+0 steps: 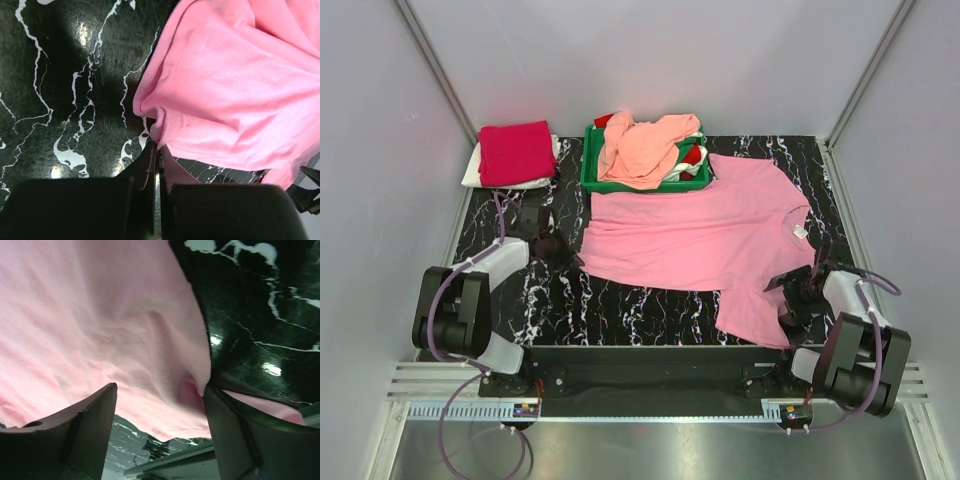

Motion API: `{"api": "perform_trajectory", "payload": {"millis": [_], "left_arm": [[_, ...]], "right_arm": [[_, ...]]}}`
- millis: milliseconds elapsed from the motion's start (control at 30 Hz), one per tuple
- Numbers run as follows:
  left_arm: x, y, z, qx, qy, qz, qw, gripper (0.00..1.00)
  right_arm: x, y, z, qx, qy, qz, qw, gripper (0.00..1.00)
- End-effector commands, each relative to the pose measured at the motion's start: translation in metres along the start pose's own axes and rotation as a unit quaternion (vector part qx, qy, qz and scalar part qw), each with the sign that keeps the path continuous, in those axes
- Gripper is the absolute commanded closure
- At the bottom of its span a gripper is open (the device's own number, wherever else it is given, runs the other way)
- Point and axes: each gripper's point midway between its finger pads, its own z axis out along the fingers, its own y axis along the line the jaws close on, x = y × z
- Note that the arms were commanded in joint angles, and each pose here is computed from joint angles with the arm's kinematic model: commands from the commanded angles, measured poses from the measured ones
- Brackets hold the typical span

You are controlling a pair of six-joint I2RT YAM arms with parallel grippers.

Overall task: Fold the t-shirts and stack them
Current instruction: Fold the tshirt

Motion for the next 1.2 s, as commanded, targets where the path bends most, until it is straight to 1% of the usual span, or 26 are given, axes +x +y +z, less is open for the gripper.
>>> {"api": "perform_trajectory", "payload": {"millis": [0,33,67,100,133,167,233,367,433,467,533,567,600,733,900,933,1033,1100,1133,1167], "left_arm": [[0.000,-0.006,-0.010,0.021,-0.011,0.008,1.000,1.00],[0.002,-0.007,-0.012,0.023,-0.009,0.007,1.000,1.00],[0.005,-0.005,-0.015,0.023,-0.010,0.008,1.000,1.00],[0.006,-0.003,-0.017,0.019,-0.012,0.007,1.000,1.00],[0.007,-0.001,-0.019,0.016,-0.014,0.009,1.000,1.00],[0.010,0.000,-0.023,0.014,-0.014,0.011,1.000,1.00],[0.013,0.002,-0.028,0.012,-0.017,0.011,1.000,1.00],[0.023,0.003,-0.046,0.017,-0.021,0.015,1.000,1.00],[0.026,0.002,-0.056,0.018,-0.024,0.021,0.999,1.00],[0.030,0.002,-0.067,0.018,-0.026,0.025,0.999,1.00],[0.032,0.000,-0.080,0.020,-0.035,0.033,0.999,1.00],[0.037,0.000,-0.092,0.022,-0.037,0.036,0.998,1.00],[0.039,0.000,-0.097,0.022,-0.041,0.039,0.998,1.00],[0.048,-0.003,-0.119,0.032,-0.043,0.052,0.997,1.00],[0.056,0.004,-0.125,0.015,-0.028,0.065,0.997,1.00],[0.055,0.002,-0.127,0.017,-0.029,0.067,0.997,1.00],[0.046,-0.004,-0.124,0.016,-0.028,0.073,0.997,1.00],[0.040,-0.008,-0.118,0.011,-0.016,0.075,0.997,1.00],[0.036,-0.010,-0.117,0.011,-0.015,0.075,0.997,1.00],[0.027,-0.019,-0.120,0.018,-0.023,0.081,0.996,1.00]], "right_arm": [[-0.005,-0.005,-0.007,0.002,-0.038,-0.004,0.999,0.25],[-0.008,-0.002,-0.014,-0.010,-0.052,-0.011,0.999,0.40],[-0.007,-0.003,-0.017,-0.011,-0.056,-0.016,0.998,0.49],[-0.008,-0.002,-0.020,-0.015,-0.061,-0.021,0.998,0.61],[-0.008,0.000,-0.024,-0.027,-0.069,-0.025,0.997,0.79],[-0.006,0.002,-0.027,-0.035,-0.068,-0.027,0.997,0.88],[-0.004,0.005,-0.031,-0.050,-0.073,-0.033,0.996,1.00],[0.003,0.011,-0.044,-0.075,-0.069,-0.038,0.994,1.00],[0.000,0.019,-0.063,-0.098,-0.093,-0.046,0.990,1.00],[0.002,0.016,-0.070,-0.094,-0.098,-0.042,0.990,1.00],[-0.001,0.027,-0.096,-0.123,-0.129,-0.048,0.983,1.00],[0.003,0.020,-0.101,-0.107,-0.123,-0.052,0.985,1.00],[0.002,0.026,-0.112,-0.116,-0.127,-0.055,0.984,1.00],[0.003,0.030,-0.129,-0.128,-0.142,-0.059,0.980,1.00],[0.006,0.042,-0.135,-0.156,-0.132,-0.054,0.977,1.00],[0.002,0.048,-0.138,-0.167,-0.139,-0.057,0.974,1.00],[-0.009,0.067,-0.147,-0.188,-0.151,-0.066,0.968,1.00],[-0.019,0.078,-0.146,-0.188,-0.151,-0.067,0.968,1.00],[-0.024,0.085,-0.150,-0.191,-0.156,-0.070,0.967,1.00],[-0.029,0.089,-0.144,-0.182,-0.149,-0.067,0.970,1.00]]}}
